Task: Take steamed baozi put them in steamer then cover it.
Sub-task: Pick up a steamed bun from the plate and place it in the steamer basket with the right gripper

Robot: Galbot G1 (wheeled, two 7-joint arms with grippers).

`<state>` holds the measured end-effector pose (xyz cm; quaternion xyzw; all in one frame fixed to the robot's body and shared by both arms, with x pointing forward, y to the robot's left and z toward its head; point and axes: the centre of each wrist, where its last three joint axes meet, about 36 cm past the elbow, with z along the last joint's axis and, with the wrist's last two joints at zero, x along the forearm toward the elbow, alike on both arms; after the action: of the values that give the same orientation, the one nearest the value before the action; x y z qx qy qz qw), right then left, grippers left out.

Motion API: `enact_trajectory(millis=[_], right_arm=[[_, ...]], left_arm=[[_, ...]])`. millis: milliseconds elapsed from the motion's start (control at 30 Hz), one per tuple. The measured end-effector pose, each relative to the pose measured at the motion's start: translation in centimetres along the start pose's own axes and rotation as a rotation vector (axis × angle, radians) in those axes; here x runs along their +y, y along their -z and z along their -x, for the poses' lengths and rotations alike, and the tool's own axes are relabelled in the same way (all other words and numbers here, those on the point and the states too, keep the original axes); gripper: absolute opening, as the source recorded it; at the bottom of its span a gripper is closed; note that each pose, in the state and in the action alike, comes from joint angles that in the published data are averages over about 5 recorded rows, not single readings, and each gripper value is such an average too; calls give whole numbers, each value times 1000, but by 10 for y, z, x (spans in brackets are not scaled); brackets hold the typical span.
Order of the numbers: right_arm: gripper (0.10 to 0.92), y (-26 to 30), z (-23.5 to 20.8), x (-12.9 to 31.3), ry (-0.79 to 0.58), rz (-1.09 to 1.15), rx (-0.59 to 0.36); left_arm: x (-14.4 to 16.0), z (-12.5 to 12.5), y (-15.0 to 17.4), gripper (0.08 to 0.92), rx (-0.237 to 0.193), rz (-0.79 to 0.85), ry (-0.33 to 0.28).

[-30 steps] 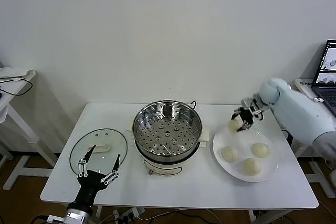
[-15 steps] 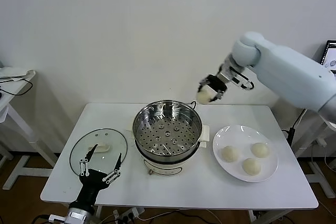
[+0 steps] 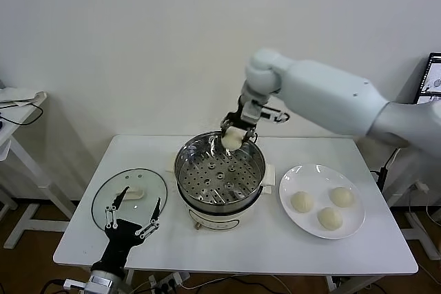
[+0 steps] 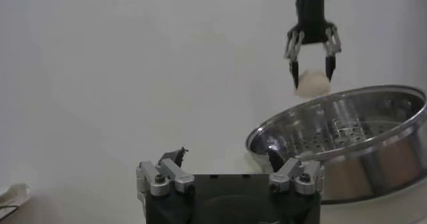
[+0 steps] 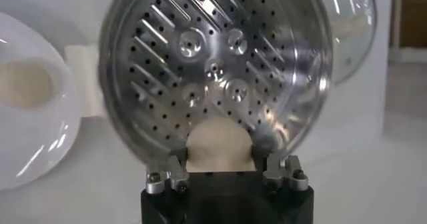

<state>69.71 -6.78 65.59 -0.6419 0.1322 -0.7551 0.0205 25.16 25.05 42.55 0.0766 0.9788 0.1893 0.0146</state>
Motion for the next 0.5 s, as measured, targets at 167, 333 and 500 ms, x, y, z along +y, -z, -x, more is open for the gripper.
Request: enact_trajectory(millis=[167,333,500], right_arm=[[653,5,24,-13,20,-21,-6],[653,7,41,-22,34,-30,-7],[683,7,54,-29,45,-33,-8]], left_arm=[[1,2,1,823,-4,-5,8],[2,2,1,823,-4,-8,15],[3,2,1,823,-5,-7,22]])
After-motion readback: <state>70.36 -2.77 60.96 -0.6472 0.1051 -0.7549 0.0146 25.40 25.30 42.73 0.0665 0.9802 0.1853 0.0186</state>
